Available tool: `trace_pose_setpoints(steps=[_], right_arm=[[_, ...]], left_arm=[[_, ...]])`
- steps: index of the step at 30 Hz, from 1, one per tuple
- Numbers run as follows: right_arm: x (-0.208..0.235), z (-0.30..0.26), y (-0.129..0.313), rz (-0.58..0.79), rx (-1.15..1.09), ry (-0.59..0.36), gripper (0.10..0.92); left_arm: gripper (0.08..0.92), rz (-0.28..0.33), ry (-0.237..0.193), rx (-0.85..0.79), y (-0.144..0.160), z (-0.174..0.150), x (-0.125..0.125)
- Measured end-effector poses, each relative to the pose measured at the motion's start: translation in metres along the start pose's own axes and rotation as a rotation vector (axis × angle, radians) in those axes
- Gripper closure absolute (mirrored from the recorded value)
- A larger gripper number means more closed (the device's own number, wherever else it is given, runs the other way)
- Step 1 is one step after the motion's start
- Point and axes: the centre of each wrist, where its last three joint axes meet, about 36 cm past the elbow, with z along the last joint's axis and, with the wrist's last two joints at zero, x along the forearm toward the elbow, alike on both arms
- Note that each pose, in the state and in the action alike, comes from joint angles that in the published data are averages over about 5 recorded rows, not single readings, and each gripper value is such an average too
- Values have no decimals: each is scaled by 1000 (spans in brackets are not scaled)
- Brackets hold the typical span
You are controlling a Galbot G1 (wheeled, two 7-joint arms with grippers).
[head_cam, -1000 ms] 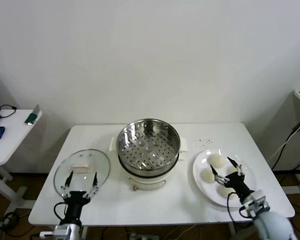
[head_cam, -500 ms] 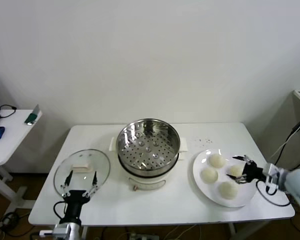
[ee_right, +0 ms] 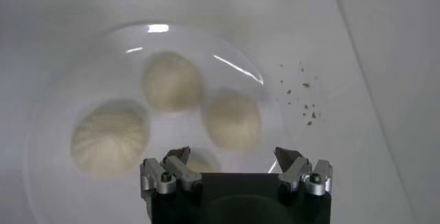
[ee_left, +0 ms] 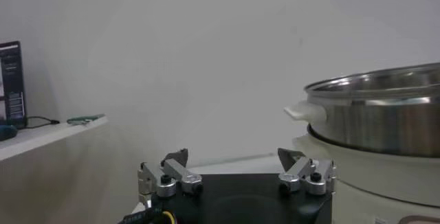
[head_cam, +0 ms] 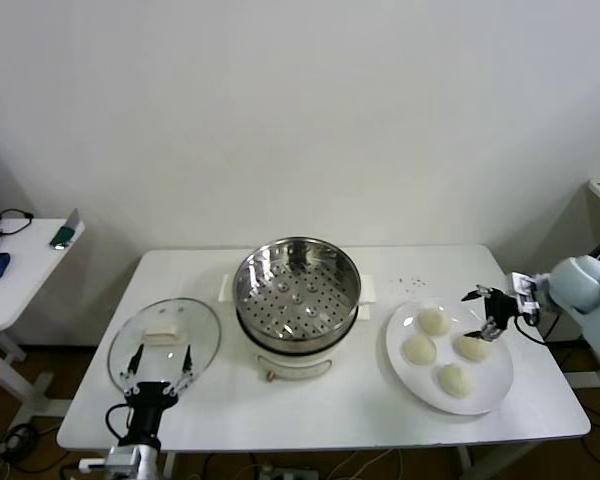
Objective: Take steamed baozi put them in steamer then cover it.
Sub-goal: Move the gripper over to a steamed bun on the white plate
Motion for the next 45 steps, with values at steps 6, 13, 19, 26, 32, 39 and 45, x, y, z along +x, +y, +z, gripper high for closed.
trace_pose_setpoints(steps=[6, 13, 19, 26, 32, 39, 45], right_arm=[[-19, -20, -24, -60, 40, 65, 200], [-47, -42, -40, -106, 77, 114, 200], [-67, -56, -48, -133, 106, 142, 200], [-85, -69, -53, -160, 132, 161, 200], [-93, -76, -56, -177, 151, 167, 206], [-92, -79, -59, -183, 167, 171, 317], [-88, -81, -61, -187, 184, 173, 337]], left_arm=[[177, -8, 10, -6, 4, 2, -1], [177, -16, 20, -11, 9, 4, -2], [177, -19, 26, -12, 10, 7, -3], [177, -21, 32, -12, 10, 10, -4], [177, -22, 34, -13, 10, 11, -4], [177, -26, 36, -16, 12, 11, -4], [177, -27, 37, -16, 12, 11, -3]])
